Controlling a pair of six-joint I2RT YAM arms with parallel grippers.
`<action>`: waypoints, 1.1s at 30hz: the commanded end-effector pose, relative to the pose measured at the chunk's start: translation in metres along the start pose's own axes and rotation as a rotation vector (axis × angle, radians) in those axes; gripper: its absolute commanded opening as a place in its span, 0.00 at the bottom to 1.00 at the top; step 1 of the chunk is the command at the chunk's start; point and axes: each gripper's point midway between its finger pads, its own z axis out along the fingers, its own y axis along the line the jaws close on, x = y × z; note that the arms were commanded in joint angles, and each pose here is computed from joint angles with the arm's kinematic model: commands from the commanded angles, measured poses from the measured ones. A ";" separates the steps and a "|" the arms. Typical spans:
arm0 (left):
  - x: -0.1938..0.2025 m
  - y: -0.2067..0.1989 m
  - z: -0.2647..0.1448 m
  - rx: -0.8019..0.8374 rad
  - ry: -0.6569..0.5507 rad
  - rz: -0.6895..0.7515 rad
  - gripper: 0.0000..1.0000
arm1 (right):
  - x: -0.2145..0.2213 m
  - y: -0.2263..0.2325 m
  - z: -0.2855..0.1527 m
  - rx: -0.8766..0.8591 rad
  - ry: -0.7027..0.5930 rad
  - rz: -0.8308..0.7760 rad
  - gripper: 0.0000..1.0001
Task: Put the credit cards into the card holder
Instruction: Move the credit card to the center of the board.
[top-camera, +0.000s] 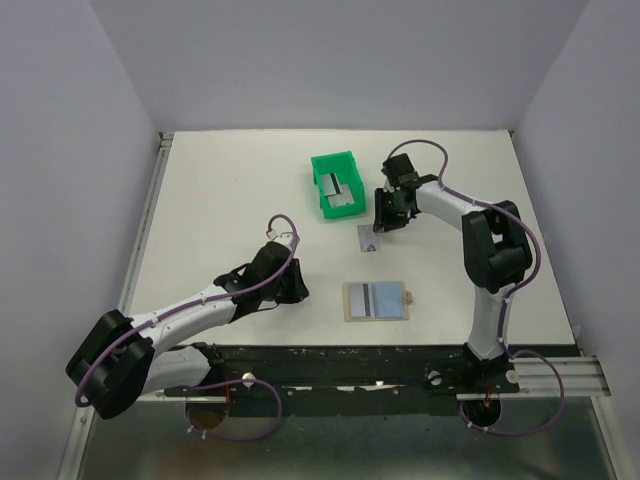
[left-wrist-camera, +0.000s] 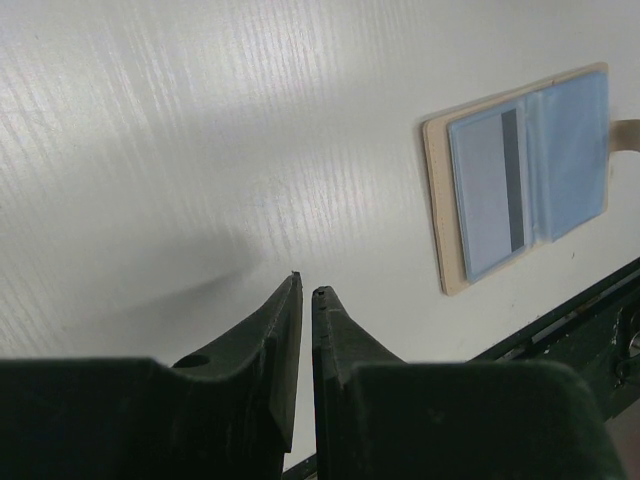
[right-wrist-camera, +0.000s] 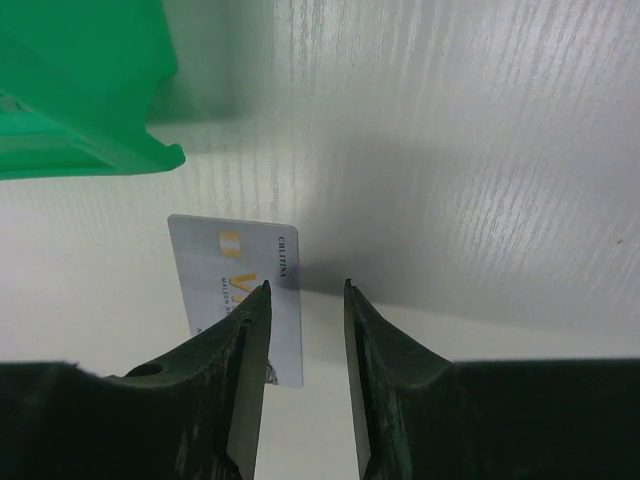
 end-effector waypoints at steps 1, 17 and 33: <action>0.001 0.007 -0.001 -0.024 -0.003 0.003 0.24 | 0.002 0.006 0.008 -0.047 0.047 -0.014 0.42; 0.004 0.010 0.000 -0.024 -0.003 -0.004 0.23 | 0.017 0.023 0.008 -0.156 0.131 -0.029 0.39; 0.007 0.011 0.003 -0.023 0.001 -0.014 0.23 | 0.032 0.041 0.011 -0.206 0.166 -0.053 0.39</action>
